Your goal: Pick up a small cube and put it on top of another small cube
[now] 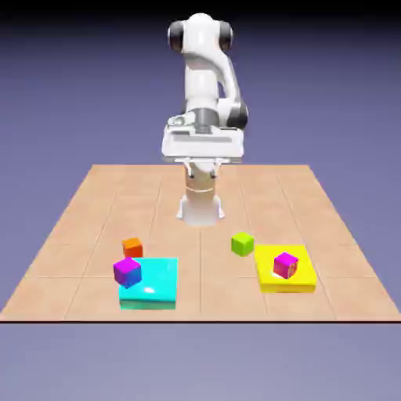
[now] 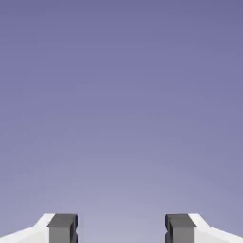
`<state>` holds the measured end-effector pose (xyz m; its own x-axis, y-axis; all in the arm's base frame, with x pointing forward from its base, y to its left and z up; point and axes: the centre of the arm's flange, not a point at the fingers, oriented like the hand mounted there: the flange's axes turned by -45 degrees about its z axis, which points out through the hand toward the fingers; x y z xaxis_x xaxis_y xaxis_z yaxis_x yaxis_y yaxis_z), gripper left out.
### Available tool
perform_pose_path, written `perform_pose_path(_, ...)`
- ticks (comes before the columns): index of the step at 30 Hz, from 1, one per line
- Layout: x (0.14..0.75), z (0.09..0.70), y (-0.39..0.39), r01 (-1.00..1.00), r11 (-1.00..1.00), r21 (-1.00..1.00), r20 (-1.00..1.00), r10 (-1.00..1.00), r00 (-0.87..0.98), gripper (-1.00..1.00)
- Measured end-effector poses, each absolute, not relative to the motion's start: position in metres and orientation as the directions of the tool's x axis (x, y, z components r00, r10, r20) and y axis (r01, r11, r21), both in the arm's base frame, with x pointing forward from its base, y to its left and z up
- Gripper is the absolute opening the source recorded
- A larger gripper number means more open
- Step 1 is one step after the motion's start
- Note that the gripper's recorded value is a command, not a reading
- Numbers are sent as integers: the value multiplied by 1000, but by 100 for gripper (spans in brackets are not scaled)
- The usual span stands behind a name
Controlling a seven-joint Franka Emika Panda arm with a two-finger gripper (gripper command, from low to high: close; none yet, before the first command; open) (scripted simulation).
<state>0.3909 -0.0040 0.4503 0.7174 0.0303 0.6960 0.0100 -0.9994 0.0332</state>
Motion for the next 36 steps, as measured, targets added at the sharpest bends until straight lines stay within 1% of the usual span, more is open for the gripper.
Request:
perform_pose_path(9,392,389,-72,-236,-971,38,541,-179,822,0)
perform_pose_path(18,370,326,-139,-472,-881,34,364,-429,827,0)
perform_pose_path(26,335,273,-189,-658,-752,26,194,-642,742,0)
perform_pose_path(36,281,217,-230,-843,-538,9,-22,-843,538,0)
